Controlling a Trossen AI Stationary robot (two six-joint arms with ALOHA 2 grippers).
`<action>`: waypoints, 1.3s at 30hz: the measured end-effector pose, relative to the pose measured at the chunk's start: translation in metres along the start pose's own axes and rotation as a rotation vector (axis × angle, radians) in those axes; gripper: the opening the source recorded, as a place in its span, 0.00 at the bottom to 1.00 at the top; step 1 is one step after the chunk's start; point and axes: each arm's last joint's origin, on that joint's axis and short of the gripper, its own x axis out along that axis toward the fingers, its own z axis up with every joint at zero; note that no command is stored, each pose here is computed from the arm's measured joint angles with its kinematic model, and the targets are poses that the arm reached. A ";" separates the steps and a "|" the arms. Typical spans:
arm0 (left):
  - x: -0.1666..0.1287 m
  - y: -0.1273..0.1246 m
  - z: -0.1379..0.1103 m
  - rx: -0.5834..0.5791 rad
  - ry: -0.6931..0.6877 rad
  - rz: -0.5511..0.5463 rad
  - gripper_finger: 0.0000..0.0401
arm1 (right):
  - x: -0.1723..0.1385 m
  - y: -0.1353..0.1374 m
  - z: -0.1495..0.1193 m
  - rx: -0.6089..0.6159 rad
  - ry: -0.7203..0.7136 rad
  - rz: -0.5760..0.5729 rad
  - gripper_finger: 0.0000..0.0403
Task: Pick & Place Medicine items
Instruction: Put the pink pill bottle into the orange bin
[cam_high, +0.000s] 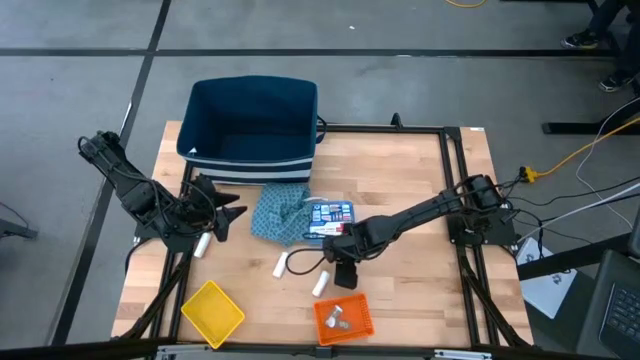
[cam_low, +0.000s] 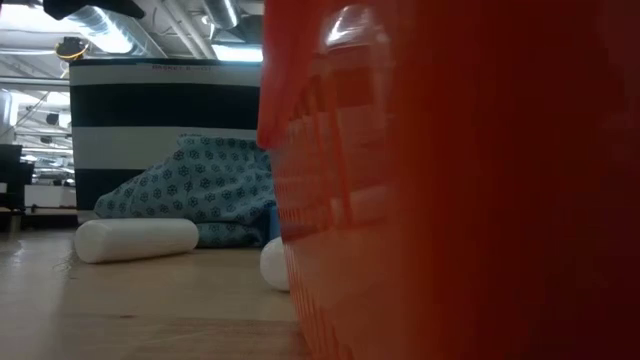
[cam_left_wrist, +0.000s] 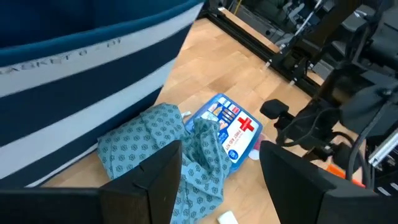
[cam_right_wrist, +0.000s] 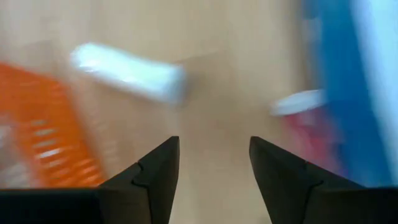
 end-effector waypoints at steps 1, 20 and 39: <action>0.000 0.000 0.000 0.000 -0.006 0.001 0.53 | 0.000 -0.001 0.000 -0.010 -0.006 -0.029 0.49; 0.000 0.000 0.001 -0.001 -0.024 0.008 0.53 | 0.002 -0.023 0.006 -0.105 -0.010 -0.174 0.49; 0.000 0.000 0.001 0.000 -0.023 0.008 0.53 | 0.032 -0.024 0.003 -0.057 0.071 -0.104 0.45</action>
